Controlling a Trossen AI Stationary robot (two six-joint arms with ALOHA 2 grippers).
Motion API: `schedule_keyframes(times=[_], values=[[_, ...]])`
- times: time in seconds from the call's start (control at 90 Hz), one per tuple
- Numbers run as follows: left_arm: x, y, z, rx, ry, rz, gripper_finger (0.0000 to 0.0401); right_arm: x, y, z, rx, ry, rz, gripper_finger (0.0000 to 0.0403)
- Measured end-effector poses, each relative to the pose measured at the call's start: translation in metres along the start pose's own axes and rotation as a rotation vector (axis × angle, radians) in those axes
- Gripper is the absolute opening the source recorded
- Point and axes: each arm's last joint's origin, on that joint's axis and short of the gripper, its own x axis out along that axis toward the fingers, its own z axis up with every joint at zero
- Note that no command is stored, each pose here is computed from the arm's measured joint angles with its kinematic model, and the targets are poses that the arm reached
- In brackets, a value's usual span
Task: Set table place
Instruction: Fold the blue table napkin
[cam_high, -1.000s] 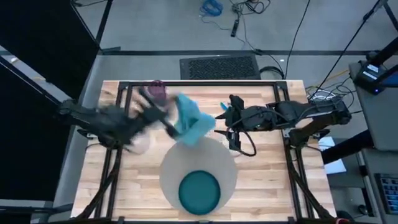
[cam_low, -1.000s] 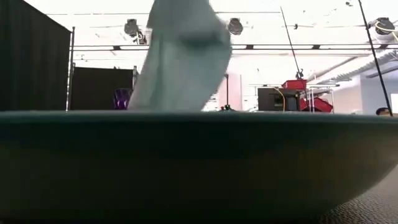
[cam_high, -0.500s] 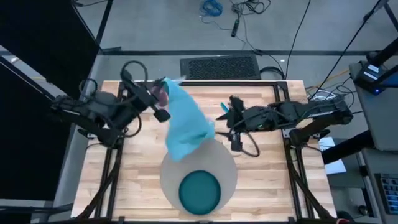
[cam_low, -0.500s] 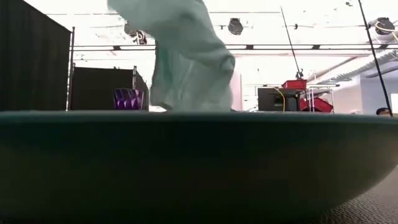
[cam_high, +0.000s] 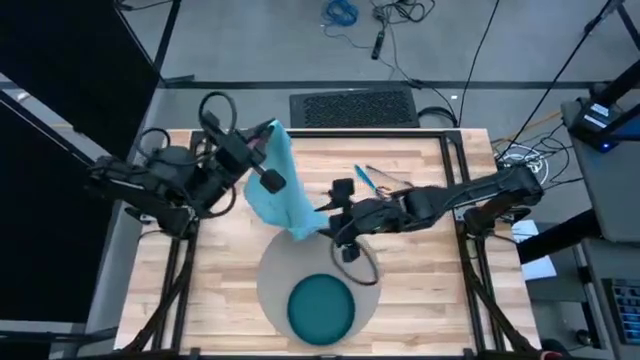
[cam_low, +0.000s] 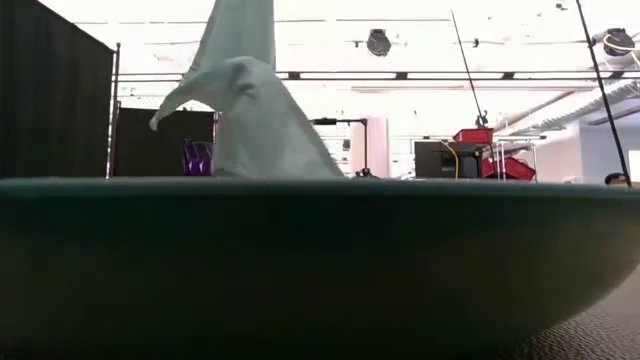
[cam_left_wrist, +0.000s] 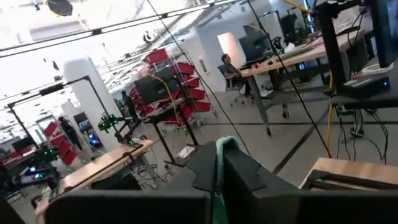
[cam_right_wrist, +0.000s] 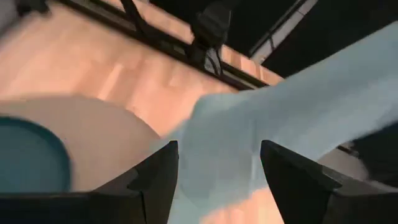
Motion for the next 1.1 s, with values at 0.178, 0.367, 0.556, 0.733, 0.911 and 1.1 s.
schedule_keyframes(times=[0.178,0.367,0.556,0.733,0.911,1.1], values=[[0.006,0.004,-0.002,-0.002,0.012,0.033,0.0,0.009,0.01,0.005,0.015,-0.034,-0.004,0.0212],[0.008,0.009,0.001,-0.016,0.003,0.048,0.0,0.033,0.018,-0.009,0.07,0.061,0.035,0.0212],[0.007,0.018,0.009,-0.023,-0.009,0.057,0.0,0.055,0.012,-0.025,0.122,0.16,0.023,0.0212],[0.005,0.018,0.01,0.003,-0.005,0.055,0.0,0.078,0.005,-0.041,0.185,0.218,0.038,0.0212],[0.004,0.018,0.01,0.046,0.019,0.077,0.0,0.097,0.005,-0.053,0.19,0.265,0.038,0.0212],[0.002,0.017,0.01,0.057,0.021,0.072,0.0,0.104,-0.003,-0.061,0.196,0.291,0.02,0.0205]])
